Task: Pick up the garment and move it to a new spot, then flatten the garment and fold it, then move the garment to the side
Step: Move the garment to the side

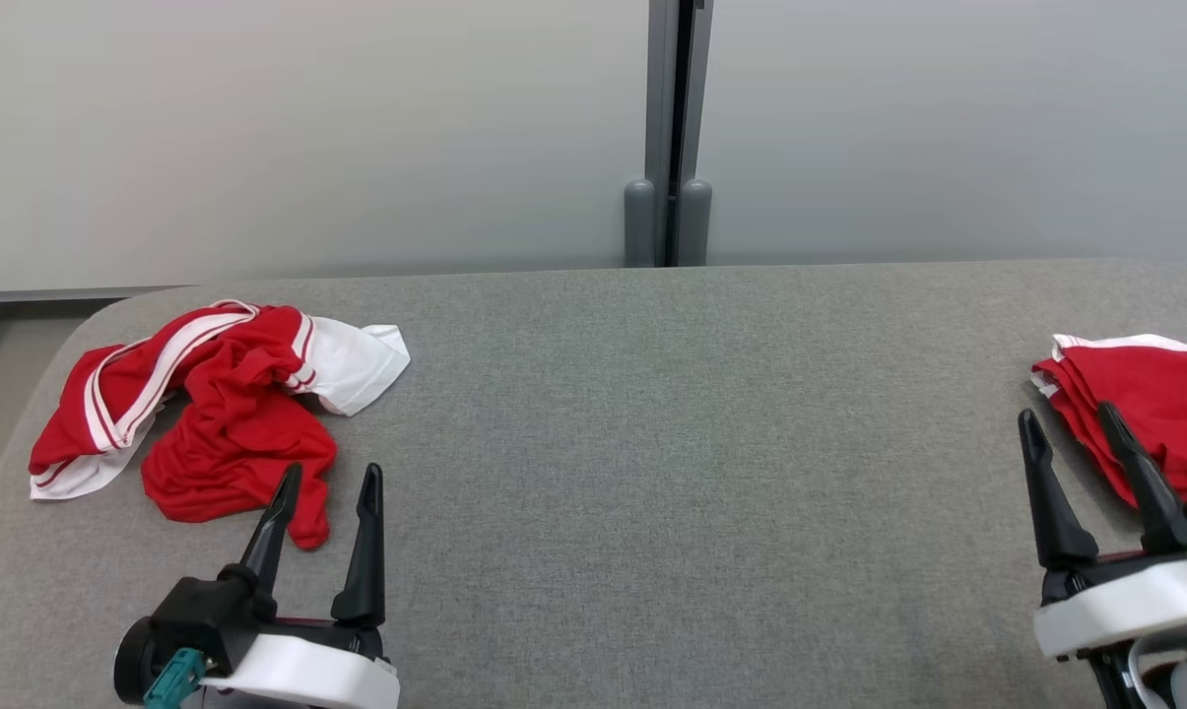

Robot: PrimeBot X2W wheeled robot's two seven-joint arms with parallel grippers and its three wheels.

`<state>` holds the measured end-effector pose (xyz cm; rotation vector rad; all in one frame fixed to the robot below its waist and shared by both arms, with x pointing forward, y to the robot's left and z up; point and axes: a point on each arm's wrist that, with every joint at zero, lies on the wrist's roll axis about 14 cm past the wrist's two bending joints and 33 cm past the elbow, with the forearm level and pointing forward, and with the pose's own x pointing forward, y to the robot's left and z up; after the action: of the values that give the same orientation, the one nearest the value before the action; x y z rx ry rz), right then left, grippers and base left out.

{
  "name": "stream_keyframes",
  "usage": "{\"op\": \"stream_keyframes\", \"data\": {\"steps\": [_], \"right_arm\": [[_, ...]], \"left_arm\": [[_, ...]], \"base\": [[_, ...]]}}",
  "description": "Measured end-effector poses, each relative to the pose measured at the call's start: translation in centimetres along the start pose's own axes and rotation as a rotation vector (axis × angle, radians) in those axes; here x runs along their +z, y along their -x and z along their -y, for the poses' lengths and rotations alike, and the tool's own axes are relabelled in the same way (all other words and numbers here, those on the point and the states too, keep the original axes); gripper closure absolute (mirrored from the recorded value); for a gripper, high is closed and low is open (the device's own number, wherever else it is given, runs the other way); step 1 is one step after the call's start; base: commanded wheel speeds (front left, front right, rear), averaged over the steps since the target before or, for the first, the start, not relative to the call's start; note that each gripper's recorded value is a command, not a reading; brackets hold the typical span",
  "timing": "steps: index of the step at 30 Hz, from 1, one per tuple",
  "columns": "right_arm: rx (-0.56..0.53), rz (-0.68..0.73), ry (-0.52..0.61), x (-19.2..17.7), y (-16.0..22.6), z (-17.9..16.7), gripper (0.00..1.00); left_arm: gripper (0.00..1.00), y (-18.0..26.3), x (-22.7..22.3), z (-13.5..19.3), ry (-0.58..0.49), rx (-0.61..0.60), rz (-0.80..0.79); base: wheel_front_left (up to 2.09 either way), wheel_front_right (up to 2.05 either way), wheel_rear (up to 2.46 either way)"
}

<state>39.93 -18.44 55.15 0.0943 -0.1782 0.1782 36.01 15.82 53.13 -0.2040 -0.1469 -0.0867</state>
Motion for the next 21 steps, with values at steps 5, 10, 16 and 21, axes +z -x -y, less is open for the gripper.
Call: {"op": "stream_keyframes", "data": {"steps": [5, 10, 16, 21], "right_arm": [[-0.048, -0.016, -0.023, -1.0, 1.8, 0.1, 0.0], [-0.052, -0.023, -0.029, -1.4, 2.6, -0.5, 0.0], [-0.043, -0.02, -0.026, -1.4, 2.7, -1.0, 0.0], [-0.039, -0.021, -0.024, -1.4, 2.7, -1.0, 0.0]], "left_arm": [[0.0, 1.0, -0.8, -0.6, -0.007, 0.021, -0.024], [0.0, 1.4, -1.6, -0.9, -0.007, 0.026, -0.049], [0.0, 1.2, -1.6, -0.5, -0.008, 0.01, -0.045], [0.0, 1.0, -1.5, -0.2, -0.008, 0.001, -0.043]], "base": [[0.0, 0.0, 0.0], [0.0, 0.0, 0.0], [0.0, 0.0, 0.0], [0.0, 0.0, 0.0]]}}
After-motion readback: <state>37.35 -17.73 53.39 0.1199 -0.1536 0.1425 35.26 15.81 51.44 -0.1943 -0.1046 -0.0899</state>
